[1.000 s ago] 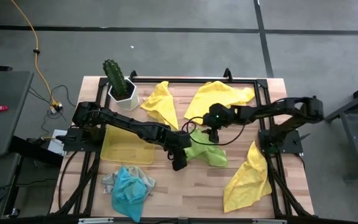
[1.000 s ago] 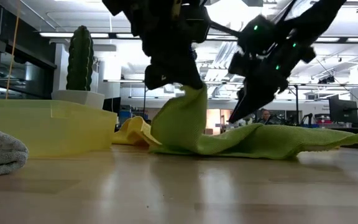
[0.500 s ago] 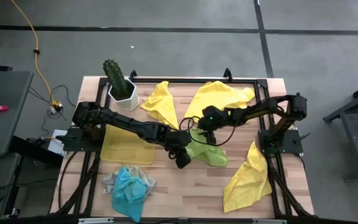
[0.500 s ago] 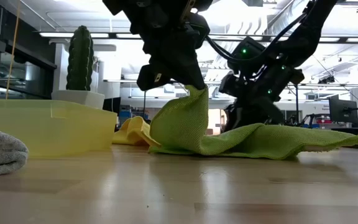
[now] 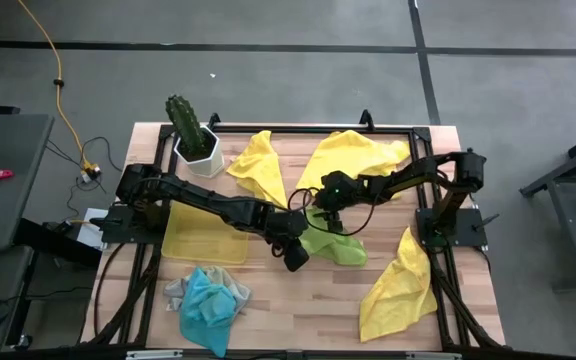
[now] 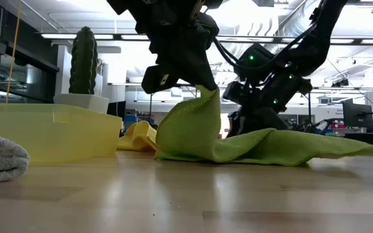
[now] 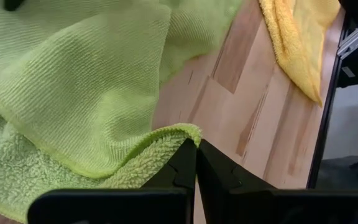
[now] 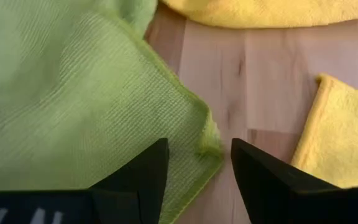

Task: Fold microfiber towels
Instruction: Fold the green microfiber towel

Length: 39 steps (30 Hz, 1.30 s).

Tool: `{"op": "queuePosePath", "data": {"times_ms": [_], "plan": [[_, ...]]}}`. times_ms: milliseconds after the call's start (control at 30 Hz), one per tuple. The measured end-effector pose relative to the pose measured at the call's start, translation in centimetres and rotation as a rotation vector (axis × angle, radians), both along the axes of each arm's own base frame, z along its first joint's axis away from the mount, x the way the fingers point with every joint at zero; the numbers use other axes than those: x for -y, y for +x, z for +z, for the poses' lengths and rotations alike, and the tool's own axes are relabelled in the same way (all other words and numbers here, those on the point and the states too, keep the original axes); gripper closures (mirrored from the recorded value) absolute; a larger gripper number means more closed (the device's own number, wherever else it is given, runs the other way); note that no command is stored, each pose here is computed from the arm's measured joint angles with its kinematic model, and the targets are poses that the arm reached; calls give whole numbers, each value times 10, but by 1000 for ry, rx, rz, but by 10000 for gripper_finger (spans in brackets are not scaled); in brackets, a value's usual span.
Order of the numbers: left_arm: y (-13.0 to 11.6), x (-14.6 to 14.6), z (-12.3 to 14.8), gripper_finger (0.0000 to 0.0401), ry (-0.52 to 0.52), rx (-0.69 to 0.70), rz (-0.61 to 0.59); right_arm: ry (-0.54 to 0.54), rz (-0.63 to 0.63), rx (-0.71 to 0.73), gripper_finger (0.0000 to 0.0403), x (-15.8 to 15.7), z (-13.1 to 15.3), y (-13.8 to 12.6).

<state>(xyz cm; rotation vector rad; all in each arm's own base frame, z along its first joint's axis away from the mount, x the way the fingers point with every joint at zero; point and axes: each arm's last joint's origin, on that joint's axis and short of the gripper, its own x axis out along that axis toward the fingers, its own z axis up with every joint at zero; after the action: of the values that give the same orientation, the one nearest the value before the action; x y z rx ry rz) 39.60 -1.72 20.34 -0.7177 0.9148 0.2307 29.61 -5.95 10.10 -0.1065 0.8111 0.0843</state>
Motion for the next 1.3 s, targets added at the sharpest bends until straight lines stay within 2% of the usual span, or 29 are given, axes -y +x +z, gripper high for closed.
{"op": "queuePosePath", "data": {"times_ms": [133,300,333,433,533,667,833,1100,1300], "plan": [[0,0,0,401,-2,0,-1,30,-42,17,279,0,0,2],[0,0,0,401,-11,-1,-8,59,-90,19,381,1,0,2],[0,0,0,401,-16,-1,-11,73,-105,19,391,1,0,2],[0,-2,0,401,-38,-2,-31,112,-148,12,388,2,5,-2],[-5,-5,6,401,-33,-12,-60,133,-185,30,398,5,22,-7],[-18,-13,29,401,23,11,-112,116,-207,27,399,9,52,-24],[-43,-36,65,401,115,54,-117,126,-231,83,401,4,100,-56],[-77,-77,108,401,261,140,-16,225,-318,325,402,-22,167,-109],[-93,-107,123,401,379,174,38,175,-390,428,402,-36,204,-145]]}}
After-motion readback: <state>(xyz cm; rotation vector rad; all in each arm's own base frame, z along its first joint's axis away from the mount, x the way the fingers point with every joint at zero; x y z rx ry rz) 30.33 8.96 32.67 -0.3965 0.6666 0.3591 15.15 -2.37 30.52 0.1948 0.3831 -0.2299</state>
